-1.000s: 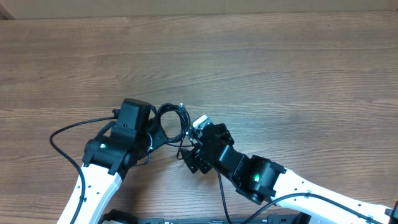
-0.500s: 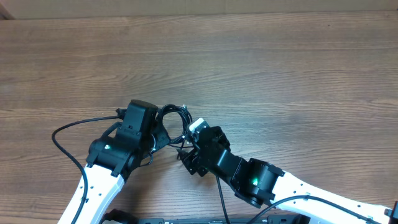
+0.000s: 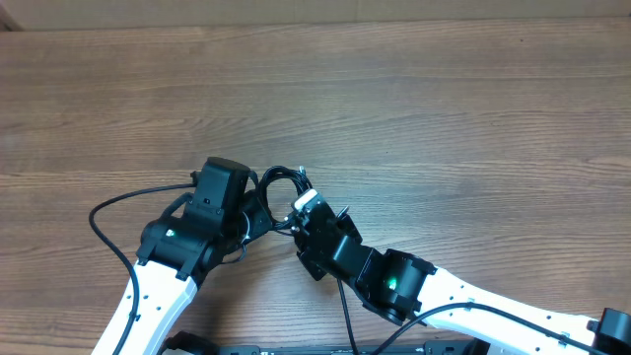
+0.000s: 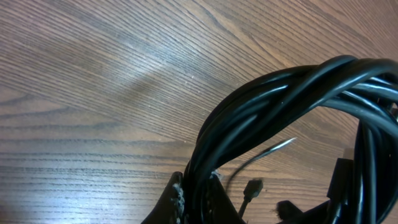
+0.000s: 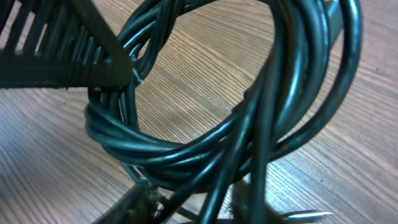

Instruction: Untangle cables

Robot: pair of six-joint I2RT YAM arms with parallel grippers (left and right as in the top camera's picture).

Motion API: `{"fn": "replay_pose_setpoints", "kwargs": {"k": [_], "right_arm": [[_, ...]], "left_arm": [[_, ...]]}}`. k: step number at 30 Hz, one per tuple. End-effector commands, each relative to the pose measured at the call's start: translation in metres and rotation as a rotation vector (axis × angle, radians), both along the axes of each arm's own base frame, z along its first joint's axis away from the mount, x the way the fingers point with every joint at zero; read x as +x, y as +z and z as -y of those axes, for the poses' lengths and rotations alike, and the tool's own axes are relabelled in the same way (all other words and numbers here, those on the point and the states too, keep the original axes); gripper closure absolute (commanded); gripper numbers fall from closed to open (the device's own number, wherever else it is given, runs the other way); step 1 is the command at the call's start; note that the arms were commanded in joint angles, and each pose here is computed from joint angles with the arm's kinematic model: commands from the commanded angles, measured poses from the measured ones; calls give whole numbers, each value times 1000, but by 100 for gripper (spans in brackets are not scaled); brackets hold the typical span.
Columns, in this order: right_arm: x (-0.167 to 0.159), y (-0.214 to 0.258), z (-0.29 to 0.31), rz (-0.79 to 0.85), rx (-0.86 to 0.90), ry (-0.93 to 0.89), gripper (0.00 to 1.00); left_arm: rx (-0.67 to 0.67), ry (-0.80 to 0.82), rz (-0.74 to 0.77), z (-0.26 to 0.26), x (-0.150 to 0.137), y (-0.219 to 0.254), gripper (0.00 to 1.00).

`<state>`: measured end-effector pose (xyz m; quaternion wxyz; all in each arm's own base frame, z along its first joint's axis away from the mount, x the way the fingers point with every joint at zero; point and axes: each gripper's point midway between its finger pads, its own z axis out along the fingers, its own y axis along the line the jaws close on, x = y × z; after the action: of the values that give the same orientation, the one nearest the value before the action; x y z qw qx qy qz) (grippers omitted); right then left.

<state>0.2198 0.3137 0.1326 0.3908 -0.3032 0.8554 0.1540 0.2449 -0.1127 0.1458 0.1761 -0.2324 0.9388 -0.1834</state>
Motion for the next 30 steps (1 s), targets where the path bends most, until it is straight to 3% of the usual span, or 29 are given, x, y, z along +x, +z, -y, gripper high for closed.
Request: {"fn": "replay_pose_setpoints", "kwargs": {"k": [1, 5, 18, 25, 30], "right_arm": [[5, 16, -5, 23, 36, -16, 77], [3, 20, -3, -30, 96, -77, 96], [-57, 86, -19, -225, 399, 144, 96], [-45, 100, -16, -253, 490, 71, 96], [-25, 98, -8, -254, 507, 3, 96]], "left_arm": [[51, -47, 18, -3, 0, -2, 96], [197, 35, 59, -32, 9, -3, 96], [273, -51, 111, -35, 15, 1, 96], [180, -253, 180, 9, 15, 9, 96], [164, -311, 181, 24, 8, 9, 96]]}}
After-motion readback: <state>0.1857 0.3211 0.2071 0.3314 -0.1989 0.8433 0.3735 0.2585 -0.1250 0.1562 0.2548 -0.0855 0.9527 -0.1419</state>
